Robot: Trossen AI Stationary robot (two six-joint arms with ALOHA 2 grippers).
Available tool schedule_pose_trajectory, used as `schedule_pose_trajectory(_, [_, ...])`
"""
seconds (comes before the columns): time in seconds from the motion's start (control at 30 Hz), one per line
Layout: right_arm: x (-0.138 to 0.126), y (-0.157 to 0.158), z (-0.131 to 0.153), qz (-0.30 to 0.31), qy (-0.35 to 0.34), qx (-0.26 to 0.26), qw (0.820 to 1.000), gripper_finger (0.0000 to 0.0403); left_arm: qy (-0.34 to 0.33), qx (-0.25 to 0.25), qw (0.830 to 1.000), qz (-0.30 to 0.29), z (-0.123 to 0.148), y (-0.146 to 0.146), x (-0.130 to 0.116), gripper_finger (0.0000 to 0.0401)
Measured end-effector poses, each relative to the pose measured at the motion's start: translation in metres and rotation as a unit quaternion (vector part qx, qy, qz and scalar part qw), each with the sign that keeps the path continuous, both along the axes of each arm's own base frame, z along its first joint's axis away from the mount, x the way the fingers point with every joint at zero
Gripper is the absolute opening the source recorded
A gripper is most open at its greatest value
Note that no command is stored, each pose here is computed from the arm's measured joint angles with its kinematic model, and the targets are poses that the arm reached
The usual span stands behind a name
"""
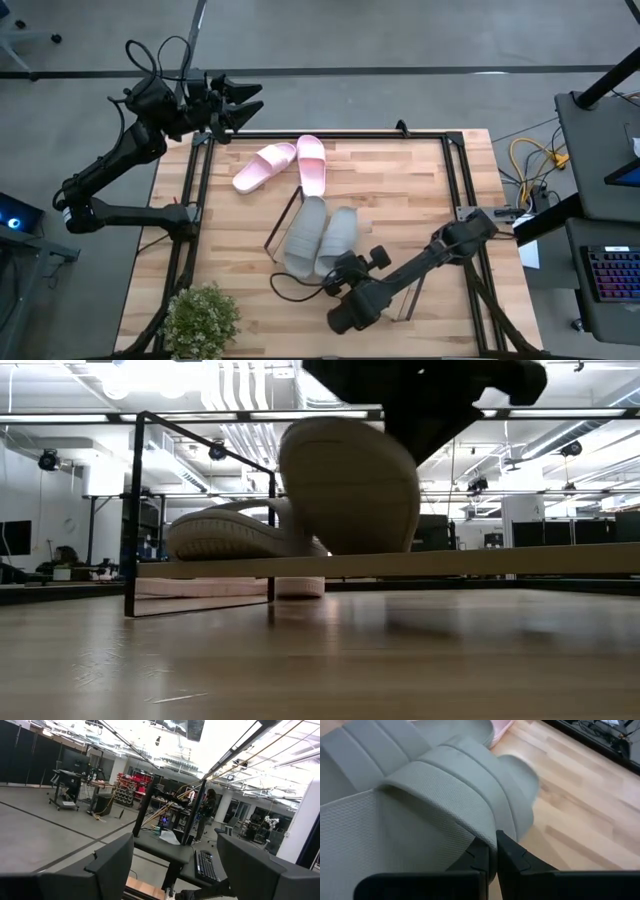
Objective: Pick and place slides into the shelf
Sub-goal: Put the gray slipper on the shelf
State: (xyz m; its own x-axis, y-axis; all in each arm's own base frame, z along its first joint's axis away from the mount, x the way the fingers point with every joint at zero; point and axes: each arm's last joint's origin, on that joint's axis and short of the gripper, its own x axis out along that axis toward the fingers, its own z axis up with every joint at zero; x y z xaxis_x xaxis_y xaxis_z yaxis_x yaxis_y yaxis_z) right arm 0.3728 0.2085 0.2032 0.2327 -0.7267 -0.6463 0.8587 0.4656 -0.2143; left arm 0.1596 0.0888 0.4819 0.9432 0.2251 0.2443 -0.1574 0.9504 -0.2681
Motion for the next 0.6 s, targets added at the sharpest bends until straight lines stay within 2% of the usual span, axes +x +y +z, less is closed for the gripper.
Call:
schedule_pose_trajectory(0.2, [0.011, 0.006, -0.013, -0.004, 0.007, 0.008, 1.000, 0.0009, 0.000, 0.002, 1.000, -0.003, 0.000, 0.000, 0.000, 0.0272])
schedule_pose_trajectory(0.37, [0.013, 0.008, -0.009, -0.018, -0.002, 0.036, 0.999, 0.0012, -0.001, 0.003, 1.000, -0.004, 0.001, -0.001, -0.001, 0.0272])
schedule_pose_trajectory(0.47, [0.013, 0.009, -0.002, -0.019, -0.001, 0.058, 0.998, 0.0031, -0.001, 0.003, 1.000, -0.004, 0.001, -0.001, -0.001, 0.0272])
schedule_pose_trajectory(0.6, [0.014, 0.011, 0.008, -0.030, 0.006, 0.115, 0.993, 0.0083, 0.000, 0.002, 1.000, -0.004, 0.000, -0.001, 0.000, 0.0272])
